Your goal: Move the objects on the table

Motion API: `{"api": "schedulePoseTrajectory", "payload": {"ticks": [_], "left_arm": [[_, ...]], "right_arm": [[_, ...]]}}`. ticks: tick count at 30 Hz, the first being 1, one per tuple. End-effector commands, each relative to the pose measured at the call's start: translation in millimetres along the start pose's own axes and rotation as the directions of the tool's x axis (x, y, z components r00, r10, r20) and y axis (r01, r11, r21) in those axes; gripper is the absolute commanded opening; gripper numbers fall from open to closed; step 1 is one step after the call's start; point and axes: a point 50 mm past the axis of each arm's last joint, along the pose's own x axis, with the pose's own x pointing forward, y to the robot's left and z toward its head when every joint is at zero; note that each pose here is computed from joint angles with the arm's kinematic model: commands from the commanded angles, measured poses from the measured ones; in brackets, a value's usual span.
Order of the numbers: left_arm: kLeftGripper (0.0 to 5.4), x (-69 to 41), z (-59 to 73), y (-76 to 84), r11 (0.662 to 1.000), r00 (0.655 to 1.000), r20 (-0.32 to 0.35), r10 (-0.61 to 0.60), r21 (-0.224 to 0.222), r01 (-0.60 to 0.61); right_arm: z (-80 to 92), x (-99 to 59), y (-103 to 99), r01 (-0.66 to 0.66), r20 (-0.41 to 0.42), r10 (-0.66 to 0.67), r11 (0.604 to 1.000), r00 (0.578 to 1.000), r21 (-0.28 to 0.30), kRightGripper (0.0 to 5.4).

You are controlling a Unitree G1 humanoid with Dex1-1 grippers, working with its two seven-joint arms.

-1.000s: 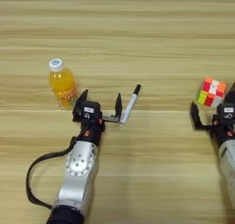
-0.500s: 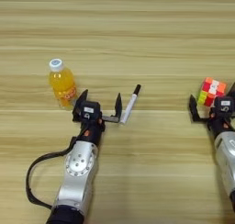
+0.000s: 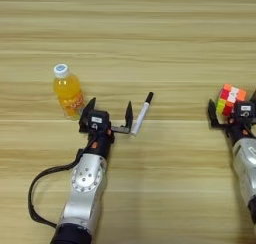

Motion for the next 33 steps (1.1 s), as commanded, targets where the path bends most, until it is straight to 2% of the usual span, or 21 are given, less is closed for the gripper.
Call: {"api": "schedulePoseTrajectory", "payload": {"ticks": [1,6,12,23,30,31,33], "left_arm": [[5.4,2.0,0.3,-1.6,1.0,1.0,0.003,-0.006,0.007,0.006],[5.4,2.3,0.2,-2.0,1.0,1.0,0.002,-0.007,0.006,0.007],[5.4,2.3,0.3,-2.3,1.0,1.0,0.002,-0.007,0.006,0.007],[5.4,2.6,0.2,-3.1,1.0,1.0,0.001,-0.01,0.007,0.01],[5.4,2.1,0.4,-3.8,1.0,1.0,0.002,-0.01,0.006,0.01],[5.4,2.1,0.4,-3.8,1.0,1.0,0.002,-0.009,0.006,0.009],[5.4,1.9,0.4,-3.7,1.0,1.0,0.002,-0.009,0.007,0.009]], "right_arm": [[-11.4,-5.0,5,-0.027,-0.055,0.027,1.0,0.998,0.0,4.4],[-11.8,-9.5,16,-0.087,-0.049,0.087,0.996,0.995,-0.005,3.93],[-16.4,-24.0,41,-0.189,-0.063,0.189,0.982,0.98,0.003,3.33],[-26.2,-45.5,90,-0.325,-0.104,0.329,0.944,0.938,0.057,3.33],[-27.6,-48.4,94,-0.341,-0.111,0.344,0.939,0.932,0.053,3.33],[-27.7,-48.6,94,-0.345,-0.111,0.348,0.938,0.931,0.048,3.69],[-25.6,-49.5,95,-0.354,-0.096,0.357,0.934,0.929,0.04,3.9]]}}
